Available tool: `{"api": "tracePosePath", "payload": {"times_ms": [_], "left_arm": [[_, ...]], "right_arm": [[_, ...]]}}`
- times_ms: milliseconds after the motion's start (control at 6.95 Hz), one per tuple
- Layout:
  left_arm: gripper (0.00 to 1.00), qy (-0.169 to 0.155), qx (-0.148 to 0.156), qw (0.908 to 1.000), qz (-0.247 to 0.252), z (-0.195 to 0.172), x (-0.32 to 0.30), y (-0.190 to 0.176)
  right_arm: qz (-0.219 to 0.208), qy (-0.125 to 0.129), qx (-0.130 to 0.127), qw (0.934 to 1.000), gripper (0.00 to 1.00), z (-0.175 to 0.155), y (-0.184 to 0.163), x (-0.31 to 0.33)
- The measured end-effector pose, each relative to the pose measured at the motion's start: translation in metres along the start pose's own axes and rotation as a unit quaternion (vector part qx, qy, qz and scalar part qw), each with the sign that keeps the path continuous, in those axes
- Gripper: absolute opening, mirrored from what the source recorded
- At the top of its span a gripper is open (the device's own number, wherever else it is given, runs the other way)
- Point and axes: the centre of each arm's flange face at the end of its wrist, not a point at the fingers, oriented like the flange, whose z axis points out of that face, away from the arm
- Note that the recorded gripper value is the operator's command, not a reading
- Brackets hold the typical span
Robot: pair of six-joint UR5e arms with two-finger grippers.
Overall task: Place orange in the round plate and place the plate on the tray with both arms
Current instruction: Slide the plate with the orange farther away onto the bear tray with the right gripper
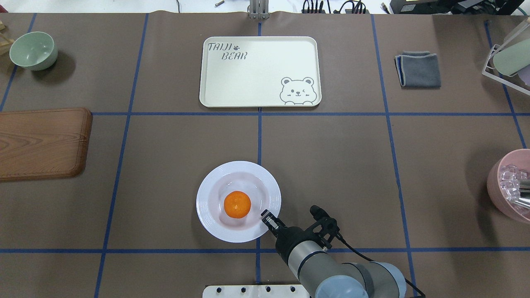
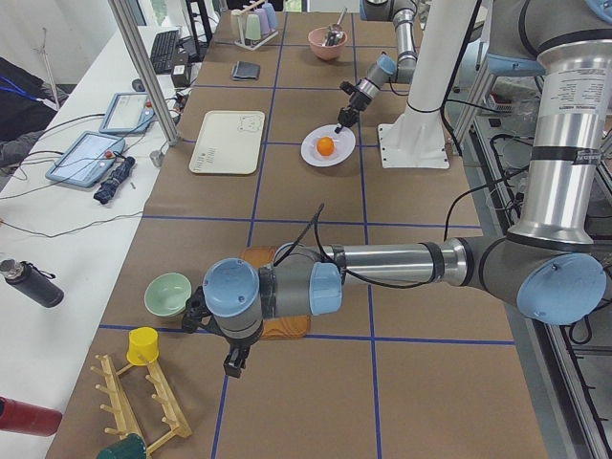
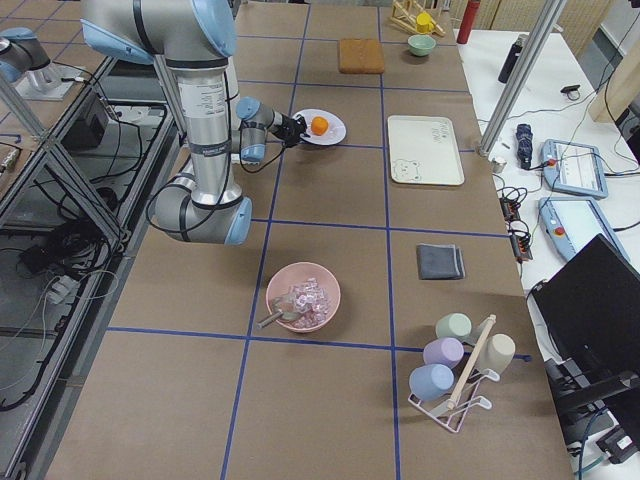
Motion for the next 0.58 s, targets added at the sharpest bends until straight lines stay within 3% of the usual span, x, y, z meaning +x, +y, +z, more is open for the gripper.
{"api": "tracePosePath", "payload": {"times_ms": [288,575], "left_arm": [[0.98,0.000,0.000,1.0000,-0.002,0.000,0.000,0.000],[0.98,0.000,0.002,1.0000,-0.003,-0.001,0.001,0.000]], "right_arm": [[0.022,-0.037,-0.001,0.9991,0.00,-0.003,-0.016,-0.014],[0.031,-0.069,0.023,0.9969,0.00,-0.003,-0.030,-0.031]]}}
